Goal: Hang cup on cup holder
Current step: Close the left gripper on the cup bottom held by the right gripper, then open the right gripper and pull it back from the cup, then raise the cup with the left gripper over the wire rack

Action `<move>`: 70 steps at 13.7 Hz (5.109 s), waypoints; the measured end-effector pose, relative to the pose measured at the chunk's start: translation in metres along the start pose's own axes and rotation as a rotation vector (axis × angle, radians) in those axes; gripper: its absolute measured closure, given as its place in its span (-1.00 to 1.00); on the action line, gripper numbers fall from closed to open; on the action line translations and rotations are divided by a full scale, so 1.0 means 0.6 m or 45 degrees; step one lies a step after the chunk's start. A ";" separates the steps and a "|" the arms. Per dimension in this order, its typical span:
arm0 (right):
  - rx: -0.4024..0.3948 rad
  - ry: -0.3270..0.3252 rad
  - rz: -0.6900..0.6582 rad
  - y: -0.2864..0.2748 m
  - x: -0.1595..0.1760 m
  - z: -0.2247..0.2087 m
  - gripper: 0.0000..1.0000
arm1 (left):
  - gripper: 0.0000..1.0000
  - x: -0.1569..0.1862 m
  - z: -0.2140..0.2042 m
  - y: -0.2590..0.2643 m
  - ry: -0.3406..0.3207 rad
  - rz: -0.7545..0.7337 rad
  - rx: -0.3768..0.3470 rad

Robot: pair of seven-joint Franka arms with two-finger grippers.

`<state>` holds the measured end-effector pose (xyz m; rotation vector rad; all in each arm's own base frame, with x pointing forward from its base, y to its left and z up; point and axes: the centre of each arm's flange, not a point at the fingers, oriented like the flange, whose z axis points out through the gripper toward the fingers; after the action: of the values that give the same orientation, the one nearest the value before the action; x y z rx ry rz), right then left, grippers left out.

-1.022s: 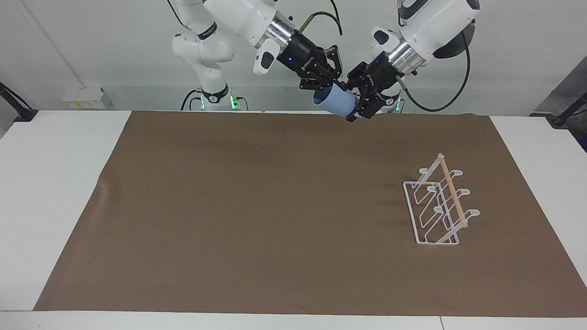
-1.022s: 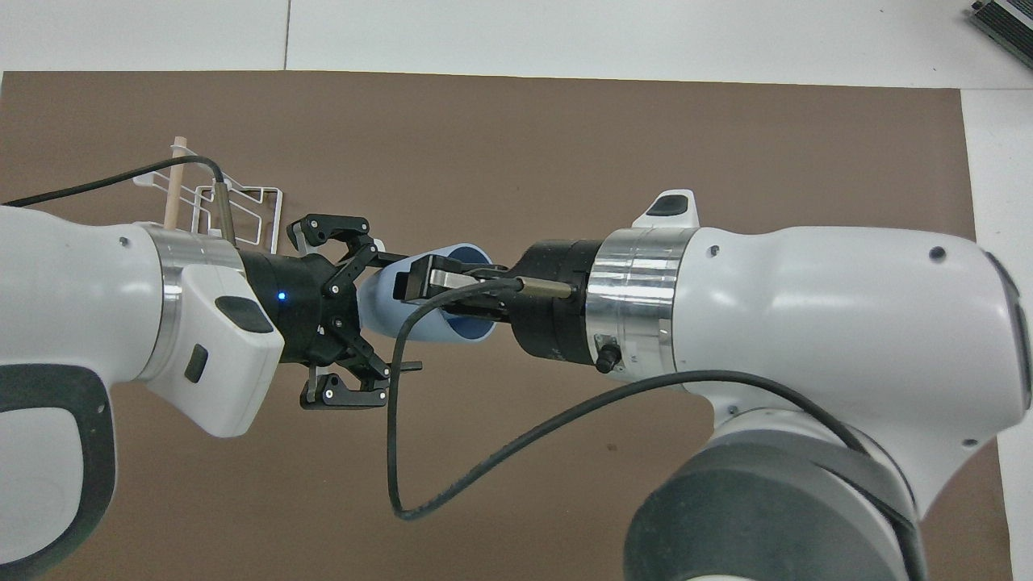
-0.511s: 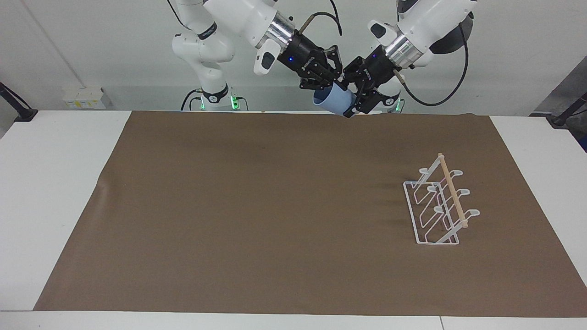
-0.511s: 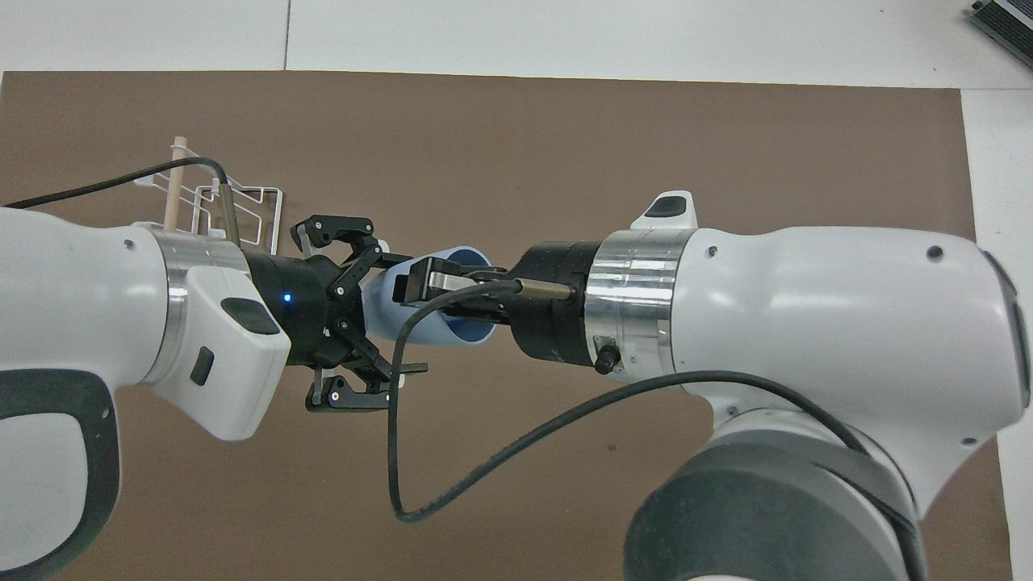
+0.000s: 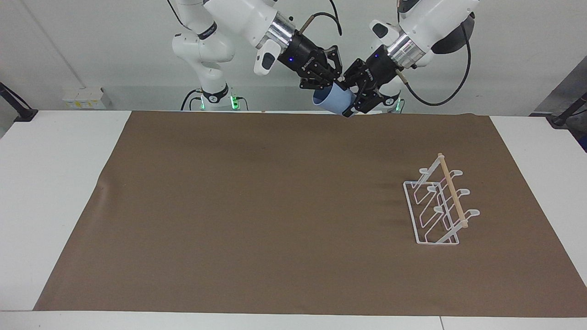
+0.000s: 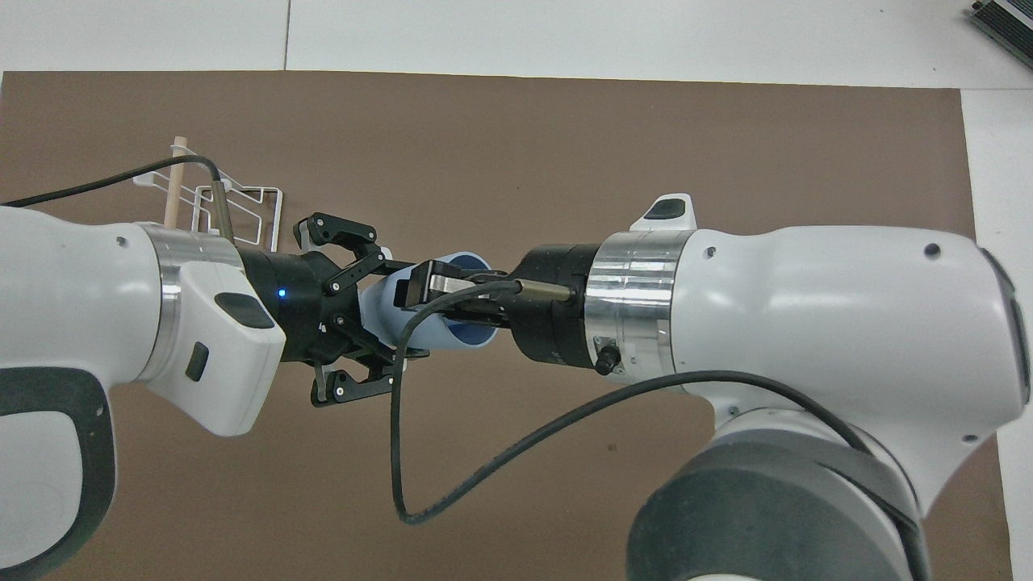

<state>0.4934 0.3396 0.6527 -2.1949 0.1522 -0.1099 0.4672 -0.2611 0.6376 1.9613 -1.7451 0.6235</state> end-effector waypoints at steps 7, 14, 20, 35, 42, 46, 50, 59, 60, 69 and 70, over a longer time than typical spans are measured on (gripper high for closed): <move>0.013 0.041 -0.008 -0.001 0.007 -0.006 -0.56 | -0.51 0.010 0.009 0.011 -0.008 -0.026 -0.024; 0.013 0.046 -0.015 0.002 0.010 -0.009 -1.00 | -0.51 -0.007 0.008 0.007 -0.097 -0.029 -0.021; -0.263 0.109 -0.575 0.025 0.029 -0.019 -1.00 | -0.51 -0.059 0.000 -0.006 -0.423 -0.047 0.044; -1.195 -0.010 -0.516 0.298 0.167 -0.225 -1.00 | -0.51 -0.108 0.034 -0.108 -1.606 0.231 0.306; -1.245 -0.025 -0.356 0.354 0.141 -0.198 -1.00 | -0.51 -0.111 0.088 -0.186 -1.915 0.444 0.534; -1.245 -0.038 -0.349 0.407 0.137 -0.167 -1.00 | -0.51 -0.126 0.121 -0.210 -2.015 0.459 0.606; -1.244 -0.019 -0.348 0.404 0.141 -0.176 -1.00 | -0.51 -0.145 0.147 -0.217 -2.026 0.407 0.607; -1.273 -0.011 -0.204 0.346 0.149 -0.324 -1.00 | -0.51 -0.208 0.196 -0.235 -2.039 0.299 0.617; -1.266 -0.016 -0.200 0.339 0.145 -0.326 -1.00 | -0.51 -0.218 0.197 -0.238 -2.043 0.285 0.614; -1.211 -0.021 -0.190 0.334 0.143 -0.320 -1.00 | -0.51 -0.274 0.210 -0.273 -2.043 0.287 0.584; -1.211 -0.021 -0.190 0.334 0.143 -0.320 -1.00 | -0.51 -0.276 0.213 -0.275 -2.041 0.293 0.583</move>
<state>0.5381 0.0566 0.6055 -3.1557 0.0235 -0.1160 0.6194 -0.1879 0.4318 2.8562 -2.8101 -0.9459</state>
